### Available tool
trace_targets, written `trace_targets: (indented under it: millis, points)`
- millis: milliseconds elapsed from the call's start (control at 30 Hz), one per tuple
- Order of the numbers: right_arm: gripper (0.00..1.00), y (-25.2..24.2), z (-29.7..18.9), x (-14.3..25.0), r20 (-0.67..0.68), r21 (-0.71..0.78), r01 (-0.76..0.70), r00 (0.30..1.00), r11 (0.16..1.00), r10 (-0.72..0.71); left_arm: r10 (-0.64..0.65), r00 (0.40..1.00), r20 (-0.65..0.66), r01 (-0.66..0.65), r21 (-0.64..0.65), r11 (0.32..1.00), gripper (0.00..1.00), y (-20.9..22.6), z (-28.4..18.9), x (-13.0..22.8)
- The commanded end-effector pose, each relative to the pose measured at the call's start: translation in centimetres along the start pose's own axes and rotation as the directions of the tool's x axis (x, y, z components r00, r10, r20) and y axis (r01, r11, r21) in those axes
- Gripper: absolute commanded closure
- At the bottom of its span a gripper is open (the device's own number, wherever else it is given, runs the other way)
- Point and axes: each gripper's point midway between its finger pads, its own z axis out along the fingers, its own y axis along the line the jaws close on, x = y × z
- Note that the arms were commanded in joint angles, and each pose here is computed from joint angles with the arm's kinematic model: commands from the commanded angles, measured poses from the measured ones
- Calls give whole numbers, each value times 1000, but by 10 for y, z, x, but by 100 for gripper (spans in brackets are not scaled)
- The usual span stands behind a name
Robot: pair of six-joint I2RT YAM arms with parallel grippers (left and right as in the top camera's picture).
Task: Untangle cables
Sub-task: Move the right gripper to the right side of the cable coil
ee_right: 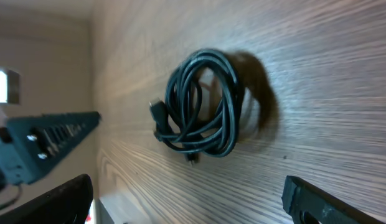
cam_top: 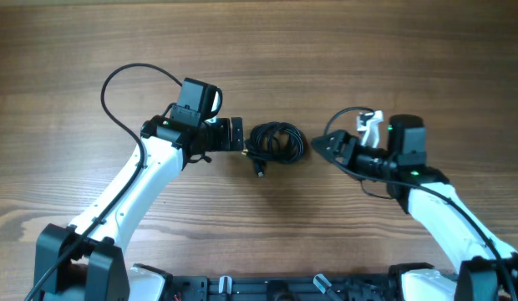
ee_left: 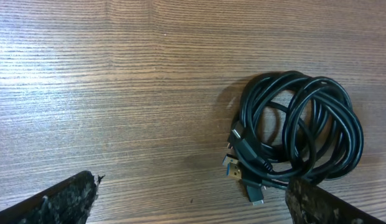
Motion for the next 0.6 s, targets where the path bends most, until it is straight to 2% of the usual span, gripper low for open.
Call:
trace_targets:
  millis: [0, 67, 167, 233, 367, 567]
  points:
    - [4, -19, 14, -2, 43, 122, -87, 996, 989, 82, -16, 1000, 13, 16, 5, 1000, 0, -4, -2, -6]
    - [6, -24, 21, -1, 50, 147, -106, 994, 984, 99, -16, 1000, 12, 16, 5, 1000, 0, -4, -2, -6]
    - [17, -22, 35, -2, 46, 124, -135, 990, 983, 130, -17, 1000, 5, 17, 2, 1000, 0, -3, -2, -4]
    - [20, -20, 43, -2, 42, 109, -129, 991, 986, 125, -17, 1000, 6, 17, 2, 1000, 0, -3, -2, -5]
    - [20, -16, 57, 4, 25, 99, -93, 996, 991, 91, -17, 1000, 3, 17, 1, 1000, 0, -3, -2, -4]
    - [19, -29, 65, 5, 72, 173, -138, 989, 975, 127, -17, 1000, 6, 17, 2, 1000, 0, -3, -2, -4]
